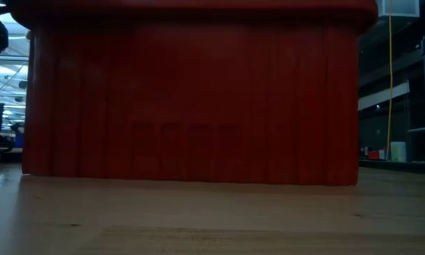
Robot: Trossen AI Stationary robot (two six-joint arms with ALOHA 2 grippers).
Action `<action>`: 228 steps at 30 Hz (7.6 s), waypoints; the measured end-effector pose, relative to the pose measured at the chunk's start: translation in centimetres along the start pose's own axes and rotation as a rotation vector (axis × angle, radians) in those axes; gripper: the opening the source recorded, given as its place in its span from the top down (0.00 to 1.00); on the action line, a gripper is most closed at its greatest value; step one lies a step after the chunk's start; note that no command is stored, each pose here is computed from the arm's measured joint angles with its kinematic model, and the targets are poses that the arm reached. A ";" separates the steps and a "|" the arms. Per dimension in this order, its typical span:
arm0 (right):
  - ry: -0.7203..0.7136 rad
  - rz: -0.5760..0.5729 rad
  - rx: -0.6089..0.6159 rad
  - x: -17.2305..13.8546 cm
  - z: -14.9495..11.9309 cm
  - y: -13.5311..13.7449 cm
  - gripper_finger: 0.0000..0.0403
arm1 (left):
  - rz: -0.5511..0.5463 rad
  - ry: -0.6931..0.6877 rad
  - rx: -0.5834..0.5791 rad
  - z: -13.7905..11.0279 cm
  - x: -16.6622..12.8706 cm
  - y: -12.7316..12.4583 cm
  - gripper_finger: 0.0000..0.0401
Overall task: Pick and place slides into bin
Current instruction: Put the black slide into the bin
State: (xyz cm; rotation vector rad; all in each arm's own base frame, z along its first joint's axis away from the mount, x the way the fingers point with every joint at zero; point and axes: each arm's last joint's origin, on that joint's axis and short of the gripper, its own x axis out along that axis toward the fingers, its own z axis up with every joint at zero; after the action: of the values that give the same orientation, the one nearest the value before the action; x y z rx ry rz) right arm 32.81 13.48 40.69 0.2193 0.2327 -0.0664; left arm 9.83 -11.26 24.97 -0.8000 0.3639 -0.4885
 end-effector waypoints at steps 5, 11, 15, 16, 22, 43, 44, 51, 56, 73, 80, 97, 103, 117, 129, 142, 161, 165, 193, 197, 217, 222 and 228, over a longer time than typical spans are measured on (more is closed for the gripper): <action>-0.001 0.000 0.002 0.0 0.0 0.0 0.64 | 0.078 -0.123 0.129 1.1 -0.2 -0.6 0.99; -0.001 0.000 0.030 0.0 0.0 0.0 0.64 | 0.047 -0.108 0.171 1.9 -0.5 -1.7 0.99; -0.001 0.000 0.033 0.0 0.0 0.0 0.64 | 0.075 -0.110 0.225 2.5 -0.7 -2.2 0.99; -0.001 0.000 0.035 0.0 0.0 0.0 0.64 | 0.086 -0.116 0.243 2.6 -0.7 -2.3 0.99; 0.000 0.000 0.054 0.0 0.0 0.0 0.64 | 0.139 -0.201 0.339 3.8 -1.1 -3.1 0.99; -0.136 -0.026 0.058 5.2 0.0 -2.0 0.64 | 0.532 -0.505 0.515 6.4 -2.5 -4.1 0.99; -0.136 -0.022 0.057 5.5 -0.1 -2.1 0.64 | 0.542 -0.509 0.522 6.5 -2.5 -4.1 0.99; -0.129 0.005 0.054 7.7 -1.0 -3.0 0.64 | 0.605 -0.526 0.559 6.6 -2.6 -4.0 0.99; -0.133 -0.011 -0.013 8.9 -1.8 -3.0 0.64 | 0.644 -0.530 0.588 6.6 -2.7 -4.0 0.99; -0.197 -0.076 -0.048 9.8 -1.0 -4.9 0.64 | 0.704 -0.565 0.585 7.5 -2.6 -3.4 0.99; -0.161 -0.096 -0.057 9.9 -1.4 -5.2 0.64 | 0.705 -0.574 0.598 8.4 -2.1 -2.8 0.99; -0.146 -0.158 -0.060 9.8 -1.6 -5.5 0.64 | 0.720 -0.597 0.607 9.5 -0.2 -2.0 0.99; -0.151 -0.161 -0.029 9.8 -1.5 -5.5 0.64 | 0.712 -0.596 0.618 10.0 0.3 -2.4 0.99; -0.139 -0.152 0.045 9.9 -1.8 -5.4 0.64 | 0.768 -0.565 0.677 10.4 1.7 -2.9 0.99; -0.153 -0.115 0.047 9.8 -1.6 -4.9 0.64 | 0.787 -0.581 0.664 10.7 1.7 -2.6 0.99; -0.147 -0.122 0.035 9.8 -1.7 -5.0 0.64 | 0.785 -0.586 0.655 11.1 2.2 -2.2 0.99; -0.148 -0.149 0.035 9.7 -1.6 -5.2 0.91 | 0.787 -0.596 0.668 12.2 2.1 -1.4 0.99; -0.151 -0.169 0.012 9.7 -1.6 -5.2 0.97 | 0.808 -0.585 0.698 12.4 2.1 -1.2 0.99; -0.123 -0.205 -0.027 8.1 -0.8 -5.4 0.97 | 0.809 -0.557 0.758 12.3 1.3 -1.4 0.86; -0.122 -0.204 -0.030 8.1 -0.8 -5.4 0.97 | 0.791 -0.565 0.764 12.3 0.8 -1.8 0.82; -0.146 -0.209 -0.079 6.0 0.9 -5.5 0.97 | 0.751 -0.561 0.805 12.0 -1.2 -2.7 0.73; -0.138 -0.247 -0.093 4.8 1.4 -5.7 0.97 | 0.728 -0.559 0.814 12.0 -1.5 -2.8 0.73; -0.114 -0.286 -0.103 4.0 1.6 -6.0 0.97 | 0.703 -0.558 0.814 11.9 -2.3 -3.0 0.72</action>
State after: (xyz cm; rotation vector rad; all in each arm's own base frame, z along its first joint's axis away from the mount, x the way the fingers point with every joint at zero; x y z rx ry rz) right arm 36.50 7.15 40.05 0.0775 0.1519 -0.3486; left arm 12.90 -4.73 35.19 0.0325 -0.0990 0.2624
